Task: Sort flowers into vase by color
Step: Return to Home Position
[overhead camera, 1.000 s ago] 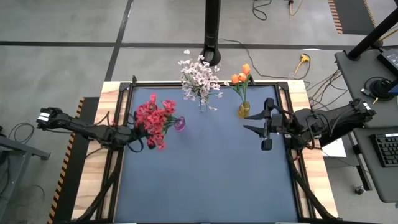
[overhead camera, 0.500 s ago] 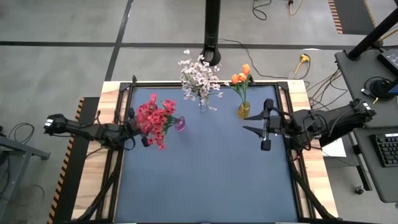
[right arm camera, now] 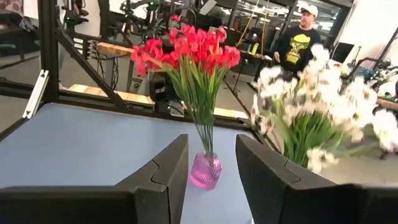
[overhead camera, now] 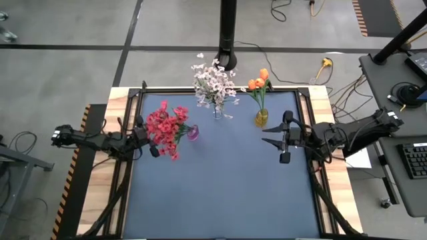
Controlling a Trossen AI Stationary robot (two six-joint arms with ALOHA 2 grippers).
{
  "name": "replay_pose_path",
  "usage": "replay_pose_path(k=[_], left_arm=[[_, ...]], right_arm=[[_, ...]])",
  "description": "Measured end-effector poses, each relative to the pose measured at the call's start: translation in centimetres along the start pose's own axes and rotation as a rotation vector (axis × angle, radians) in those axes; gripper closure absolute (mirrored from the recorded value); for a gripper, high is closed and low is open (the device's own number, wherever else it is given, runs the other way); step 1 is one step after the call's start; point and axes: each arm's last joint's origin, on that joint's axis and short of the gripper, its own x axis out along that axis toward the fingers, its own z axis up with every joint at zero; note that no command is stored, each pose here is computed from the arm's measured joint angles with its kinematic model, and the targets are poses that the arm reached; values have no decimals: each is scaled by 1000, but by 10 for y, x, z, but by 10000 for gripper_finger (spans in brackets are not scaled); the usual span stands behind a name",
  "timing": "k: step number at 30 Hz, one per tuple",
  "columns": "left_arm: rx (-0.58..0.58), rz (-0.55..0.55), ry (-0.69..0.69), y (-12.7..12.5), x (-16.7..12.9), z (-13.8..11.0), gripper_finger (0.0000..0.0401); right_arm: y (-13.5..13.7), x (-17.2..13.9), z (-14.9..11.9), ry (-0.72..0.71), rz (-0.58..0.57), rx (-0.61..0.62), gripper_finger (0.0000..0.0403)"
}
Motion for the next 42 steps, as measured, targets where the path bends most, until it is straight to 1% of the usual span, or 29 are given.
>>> replay_pose_path(k=[6, 11, 17, 20, 23, 26, 28, 29, 32, 34, 39, 42], left_arm=[[-4, -3, 12, -1, 1, -1, 253], [-6, -3, 13, -1, 1, -1, 253], [-6, -2, 13, -1, 1, -1, 253], [-10, 14, 17, -1, 1, -2, 253], [-12, 31, 23, 0, 1, -2, 253], [-13, 42, 30, 0, 1, -3, 253], [-19, 58, 38, 0, 1, -3, 253], [-19, 66, 42, 0, 2, -4, 253], [-24, 80, 51, 0, 2, -4, 253], [-26, 80, 57, 0, 2, -5, 253], [-54, 81, 58, -1, 3, -5, 253], [-71, 81, 64, -1, 3, -6, 253]], right_arm=[[-1, -14, -22, -37, -8, 17, 275], [-13, -45, -26, -178, -41, 53, 275], [-16, -65, -52, -265, -63, 90, 275], [-18, -71, -64, -307, -109, 118, 275], [-12, -66, -80, -274, -129, 97, 275], [-9, -61, -90, -291, -141, 110, 275], [-7, -58, -100, -290, -177, 118, 275], [-7, -58, -102, -262, -196, 108, 275], [-6, -54, -113, -149, -198, 97, 275], [-6, -54, -116, -128, -200, 95, 275], [-7, -55, -111, -170, -211, 95, 275], [-8, -55, -111, -163, -233, 97, 275]])
